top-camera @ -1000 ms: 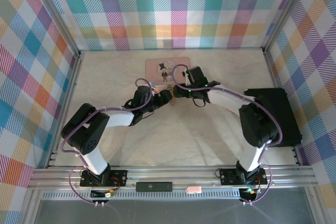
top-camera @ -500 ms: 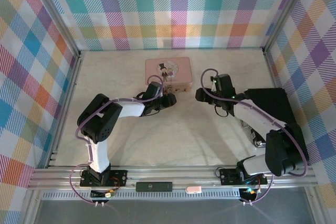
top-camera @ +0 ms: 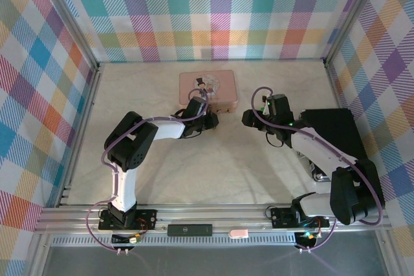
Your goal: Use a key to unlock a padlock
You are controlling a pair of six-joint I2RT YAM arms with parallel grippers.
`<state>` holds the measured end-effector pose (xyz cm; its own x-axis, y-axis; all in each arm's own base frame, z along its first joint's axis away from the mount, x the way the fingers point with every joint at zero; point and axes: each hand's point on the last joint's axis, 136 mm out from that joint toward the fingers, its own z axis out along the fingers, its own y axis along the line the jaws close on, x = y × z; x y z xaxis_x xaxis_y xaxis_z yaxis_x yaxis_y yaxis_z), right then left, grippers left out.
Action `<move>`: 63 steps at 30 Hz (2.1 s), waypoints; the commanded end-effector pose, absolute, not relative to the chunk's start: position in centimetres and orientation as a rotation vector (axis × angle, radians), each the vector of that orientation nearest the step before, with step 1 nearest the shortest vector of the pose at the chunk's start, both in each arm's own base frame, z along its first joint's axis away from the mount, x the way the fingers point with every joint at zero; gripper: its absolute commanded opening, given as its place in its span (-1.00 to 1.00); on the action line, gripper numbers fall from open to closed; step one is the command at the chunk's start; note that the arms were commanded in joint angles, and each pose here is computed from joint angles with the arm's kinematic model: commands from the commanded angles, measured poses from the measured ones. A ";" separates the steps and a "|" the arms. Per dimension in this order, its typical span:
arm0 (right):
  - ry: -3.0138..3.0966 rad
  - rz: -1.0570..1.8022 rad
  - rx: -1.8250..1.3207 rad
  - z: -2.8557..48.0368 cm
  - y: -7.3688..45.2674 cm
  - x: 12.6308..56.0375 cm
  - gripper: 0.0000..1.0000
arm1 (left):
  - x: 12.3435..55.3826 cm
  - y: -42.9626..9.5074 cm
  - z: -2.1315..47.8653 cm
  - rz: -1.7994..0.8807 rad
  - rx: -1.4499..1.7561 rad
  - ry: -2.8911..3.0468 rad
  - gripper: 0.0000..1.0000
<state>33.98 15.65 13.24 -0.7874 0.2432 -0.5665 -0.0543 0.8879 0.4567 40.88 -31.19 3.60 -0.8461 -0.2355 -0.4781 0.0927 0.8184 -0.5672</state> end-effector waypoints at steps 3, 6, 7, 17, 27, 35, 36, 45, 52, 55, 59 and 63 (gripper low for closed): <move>2.384 0.687 0.174 13.6 16.0 33.5 0.44 | 39.1 -30.8 0.3 -0.786 -0.141 2.550 -0.66; 2.386 0.713 0.189 13.4 16.2 33.3 0.43 | 39.3 -31.3 0.9 -0.857 -0.167 2.514 -0.95; 2.385 0.718 0.195 13.3 16.2 33.3 0.43 | 39.3 -31.4 1.1 -0.879 -0.181 2.500 -1.00; 2.344 1.058 0.260 13.8 19.4 32.4 0.31 | 39.7 -33.5 8.7 -1.362 -0.383 2.190 -1.00; 2.237 1.351 0.359 12.1 22.8 32.3 0.14 | 39.7 -33.6 12.7 -1.699 -0.540 1.914 -1.00; 2.138 1.514 0.368 12.2 25.2 34.2 -0.21 | 39.3 -33.1 14.3 -1.731 -0.552 1.853 -1.00; 2.134 1.526 0.370 12.2 25.6 34.4 -0.22 | 39.3 -33.1 14.4 -1.732 -0.553 1.848 -1.00; 2.082 1.595 0.386 12.0 27.3 35.3 -0.33 | 39.4 -32.9 14.0 -1.753 -0.586 1.826 -1.00; 2.032 1.637 0.415 12.1 27.5 35.9 -0.46 | 39.2 -32.9 14.1 -1.758 -0.585 1.824 -1.00; 2.019 1.618 0.429 12.1 27.2 36.1 -0.48 | 39.2 -32.8 14.1 -1.761 -0.592 1.819 -1.00; 2.003 1.609 0.442 12.3 27.0 36.3 -0.43 | 39.0 -32.7 14.1 -1.764 -0.593 1.818 -1.00; 1.999 1.614 0.447 12.4 27.1 36.5 -0.44 | 39.0 -32.7 14.1 -1.766 -0.591 1.818 -1.00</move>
<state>35.83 26.71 10.64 -0.8207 0.5453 -0.1704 -0.0220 0.2679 0.9632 38.92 -32.54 10.54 -0.7713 -0.6354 -0.0376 -0.0516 0.1212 -0.9913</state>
